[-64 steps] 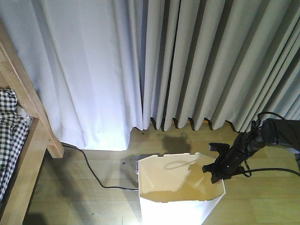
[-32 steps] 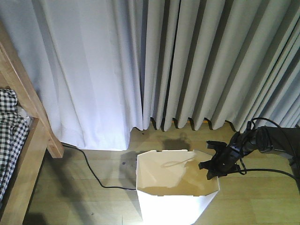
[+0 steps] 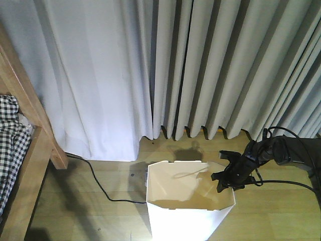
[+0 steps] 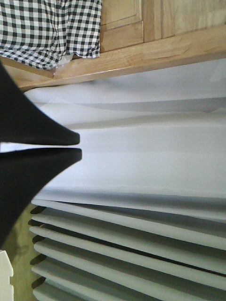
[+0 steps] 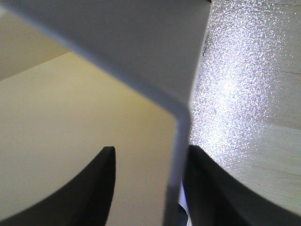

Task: Move trash bin to bedside with robot
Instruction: 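Lower the bin to the floor with the right gripper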

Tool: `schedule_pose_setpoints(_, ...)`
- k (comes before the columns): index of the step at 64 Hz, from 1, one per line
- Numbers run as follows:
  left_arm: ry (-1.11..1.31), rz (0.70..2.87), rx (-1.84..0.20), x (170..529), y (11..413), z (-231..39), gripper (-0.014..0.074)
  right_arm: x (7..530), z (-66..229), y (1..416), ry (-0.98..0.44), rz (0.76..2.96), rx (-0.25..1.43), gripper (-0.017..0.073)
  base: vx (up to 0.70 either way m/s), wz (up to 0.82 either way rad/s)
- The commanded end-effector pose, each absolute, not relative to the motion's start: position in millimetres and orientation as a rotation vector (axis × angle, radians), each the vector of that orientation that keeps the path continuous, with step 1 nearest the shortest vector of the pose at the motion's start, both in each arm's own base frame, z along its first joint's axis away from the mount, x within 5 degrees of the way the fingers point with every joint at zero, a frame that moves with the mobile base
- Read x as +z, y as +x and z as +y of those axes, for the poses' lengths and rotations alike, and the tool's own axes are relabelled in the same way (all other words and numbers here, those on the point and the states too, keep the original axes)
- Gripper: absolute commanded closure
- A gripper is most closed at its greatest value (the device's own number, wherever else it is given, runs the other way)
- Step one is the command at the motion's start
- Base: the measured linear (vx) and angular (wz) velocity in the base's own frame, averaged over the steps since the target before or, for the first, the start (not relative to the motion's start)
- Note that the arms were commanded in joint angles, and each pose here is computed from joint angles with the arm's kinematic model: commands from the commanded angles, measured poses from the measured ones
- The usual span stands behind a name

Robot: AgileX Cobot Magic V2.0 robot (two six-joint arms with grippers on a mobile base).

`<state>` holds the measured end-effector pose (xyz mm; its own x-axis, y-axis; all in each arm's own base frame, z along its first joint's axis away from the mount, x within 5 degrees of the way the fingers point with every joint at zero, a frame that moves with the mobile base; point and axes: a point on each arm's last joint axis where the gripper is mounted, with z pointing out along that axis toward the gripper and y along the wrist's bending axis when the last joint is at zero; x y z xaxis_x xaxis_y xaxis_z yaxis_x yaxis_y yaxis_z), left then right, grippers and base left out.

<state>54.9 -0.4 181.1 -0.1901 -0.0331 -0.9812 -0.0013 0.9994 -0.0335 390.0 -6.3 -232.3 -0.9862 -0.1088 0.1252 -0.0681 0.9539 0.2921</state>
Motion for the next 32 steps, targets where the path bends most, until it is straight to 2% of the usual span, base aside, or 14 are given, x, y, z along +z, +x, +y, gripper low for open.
schedule_pose_setpoints(1, -0.029, 1.697, -0.036, 181.9, 55.5, -0.5, 0.0599, -206.1, -7.3, 412.5, 0.179, -3.013, -0.437, 0.0176, 0.00, 0.00)
schedule_pose_setpoints(16, -0.029, 1.697, -0.036, 181.9, 55.5, -0.5, 0.0599, -204.7, -14.8, 415.5, 0.182, -3.015, -0.328, 0.0090, 0.00, 0.00)
schedule_pose_setpoints(32, -0.029, 1.697, -0.036, 181.9, 55.5, -0.5, 0.0599, -201.7, -15.6, 419.9, 0.169, -3.016, -0.319, 0.0090, 0.00, 0.00)
